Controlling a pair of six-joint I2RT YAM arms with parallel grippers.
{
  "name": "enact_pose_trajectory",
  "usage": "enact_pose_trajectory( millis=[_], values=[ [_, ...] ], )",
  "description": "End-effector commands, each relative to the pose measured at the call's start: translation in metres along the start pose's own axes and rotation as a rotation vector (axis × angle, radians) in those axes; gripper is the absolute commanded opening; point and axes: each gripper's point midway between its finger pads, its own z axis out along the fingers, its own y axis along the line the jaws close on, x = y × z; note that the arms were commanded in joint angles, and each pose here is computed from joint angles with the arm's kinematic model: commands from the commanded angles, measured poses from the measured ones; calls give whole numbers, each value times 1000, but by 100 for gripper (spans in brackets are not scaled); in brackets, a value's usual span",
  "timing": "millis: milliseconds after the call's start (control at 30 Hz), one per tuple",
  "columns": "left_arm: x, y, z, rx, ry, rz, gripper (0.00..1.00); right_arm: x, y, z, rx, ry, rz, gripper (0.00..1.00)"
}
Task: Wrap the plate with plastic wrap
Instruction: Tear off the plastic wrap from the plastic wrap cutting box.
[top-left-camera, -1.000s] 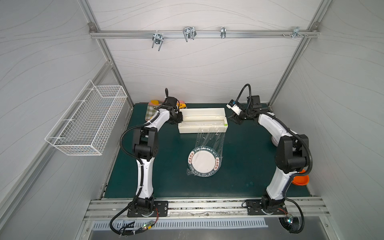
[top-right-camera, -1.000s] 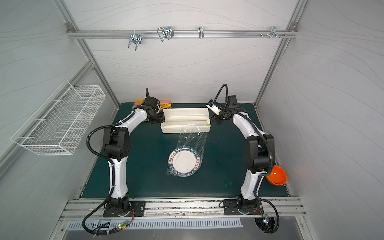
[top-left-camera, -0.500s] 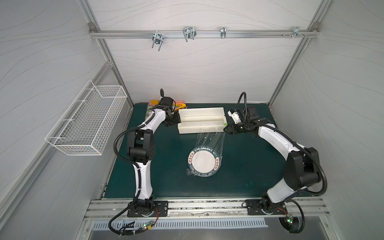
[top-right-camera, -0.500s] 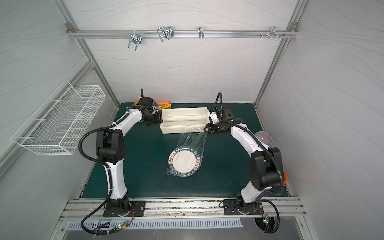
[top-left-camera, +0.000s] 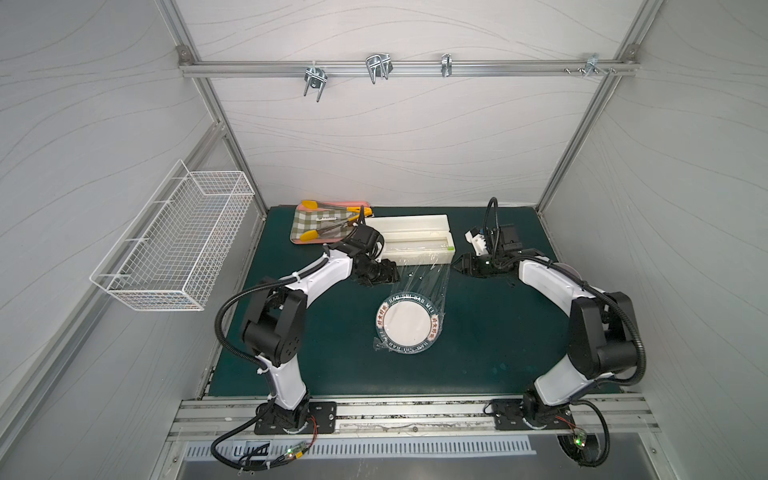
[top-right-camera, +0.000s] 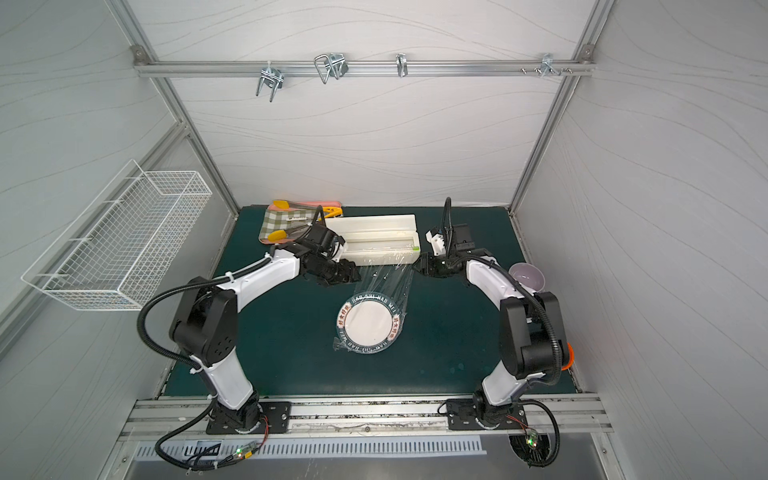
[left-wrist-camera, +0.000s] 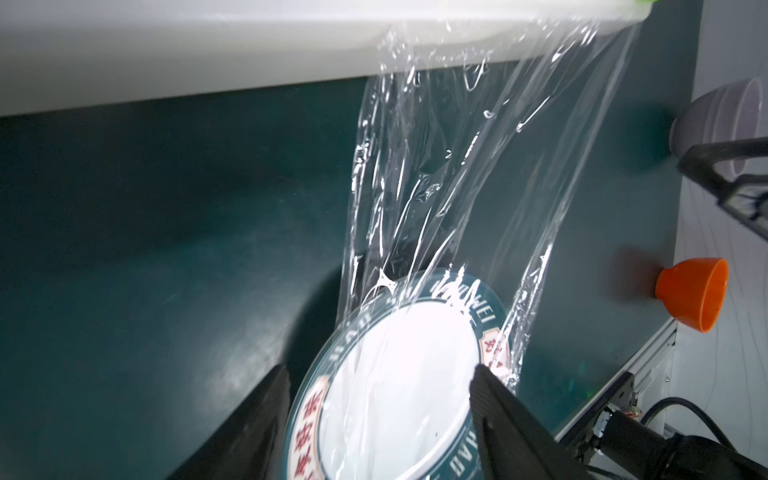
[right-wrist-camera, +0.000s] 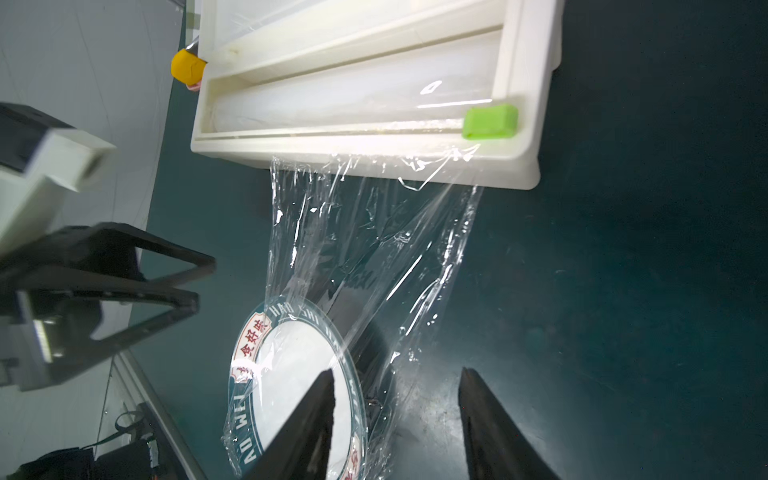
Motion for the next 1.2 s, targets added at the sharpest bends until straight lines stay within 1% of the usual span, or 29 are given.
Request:
enact_pose_trajectory(
  millis=[0,67,133,200,300,433,633,667,767,900,1033,1167],
  values=[
    [-36,-8,10,60,-94,14,70,-5,1,3,-38,-13,21,50],
    [-40,-7,18,65,-90,18,69,-6,-1,4,-39,-13,19,50],
    [-43,-1,25,40,-79,19,66,-8,0,3,-40,-20,5,50],
    [-46,6,29,42,-78,8,64,-9,0,3,-46,-25,-3,50],
    [-52,9,32,109,-88,-28,61,-11,1,5,-58,-23,-16,50],
    [-54,0,34,177,-73,-8,54,-13,-1,9,-57,-13,-31,49],
    [-51,-1,42,203,-48,-15,41,-27,-8,13,-44,-25,-41,49],
    [-52,-3,42,211,-50,-14,38,-32,-11,13,-36,-32,-41,49],
    [-55,-9,37,236,-62,-5,23,-51,-17,11,-22,-60,-36,49],
    [-57,-14,31,254,-73,-2,0,-72,-34,18,53,-71,-33,49],
    [-58,-8,24,237,-96,-11,0,-86,-47,35,87,-38,-9,49],
    [-56,-1,18,215,-94,-18,0,-93,-53,54,98,-10,-21,48]
  ],
)
